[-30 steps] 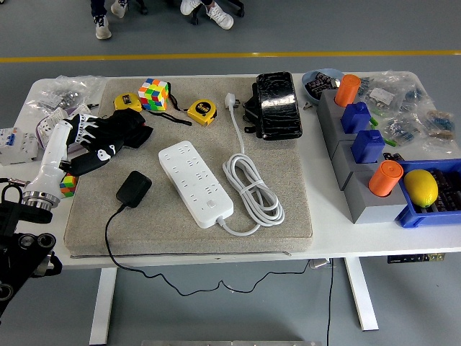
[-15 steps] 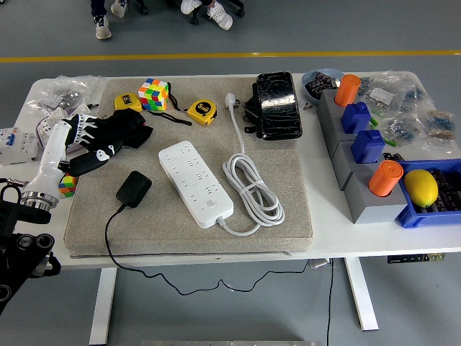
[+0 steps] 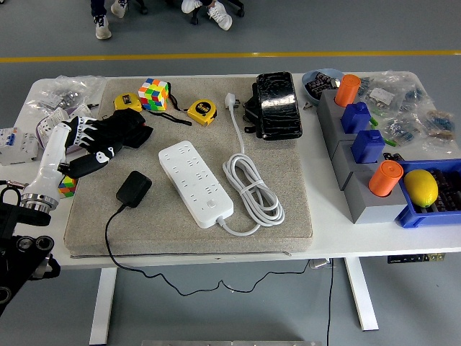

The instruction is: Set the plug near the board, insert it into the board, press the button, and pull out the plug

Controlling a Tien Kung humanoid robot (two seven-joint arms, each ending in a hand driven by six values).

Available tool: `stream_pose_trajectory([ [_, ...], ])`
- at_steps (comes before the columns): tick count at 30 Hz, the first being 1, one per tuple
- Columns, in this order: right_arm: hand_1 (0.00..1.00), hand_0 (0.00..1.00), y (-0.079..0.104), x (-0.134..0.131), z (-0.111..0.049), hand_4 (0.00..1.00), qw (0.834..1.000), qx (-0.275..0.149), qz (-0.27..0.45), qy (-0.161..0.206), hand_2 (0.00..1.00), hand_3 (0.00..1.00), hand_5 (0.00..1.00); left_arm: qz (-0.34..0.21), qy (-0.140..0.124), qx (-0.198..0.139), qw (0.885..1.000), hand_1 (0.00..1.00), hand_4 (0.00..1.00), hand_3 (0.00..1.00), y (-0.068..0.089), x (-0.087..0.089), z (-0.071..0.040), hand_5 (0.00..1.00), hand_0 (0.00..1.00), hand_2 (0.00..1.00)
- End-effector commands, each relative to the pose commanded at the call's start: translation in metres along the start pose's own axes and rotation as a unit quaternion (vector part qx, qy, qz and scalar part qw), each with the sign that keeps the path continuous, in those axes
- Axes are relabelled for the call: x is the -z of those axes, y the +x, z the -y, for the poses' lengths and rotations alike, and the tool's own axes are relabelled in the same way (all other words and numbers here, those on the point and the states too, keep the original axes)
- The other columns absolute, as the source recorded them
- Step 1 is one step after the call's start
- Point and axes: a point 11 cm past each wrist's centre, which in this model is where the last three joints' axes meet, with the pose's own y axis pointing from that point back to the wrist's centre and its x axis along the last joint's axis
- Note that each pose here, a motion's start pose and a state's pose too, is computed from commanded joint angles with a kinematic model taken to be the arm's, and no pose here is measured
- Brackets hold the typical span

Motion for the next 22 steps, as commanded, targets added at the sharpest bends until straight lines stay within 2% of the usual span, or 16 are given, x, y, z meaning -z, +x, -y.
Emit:
stream_pose_trajectory([
  [22,0.545,0.477,0.0047,0.001,-0.0001,0.824,1.0,-0.004,0.002,0.002,0.539,0.506,0.364,-0.002,-0.006,0.003,1.0,0.378,0.882,0.57,-0.0019,-0.0043,0.0035,0.232,0.313,0.503],
])
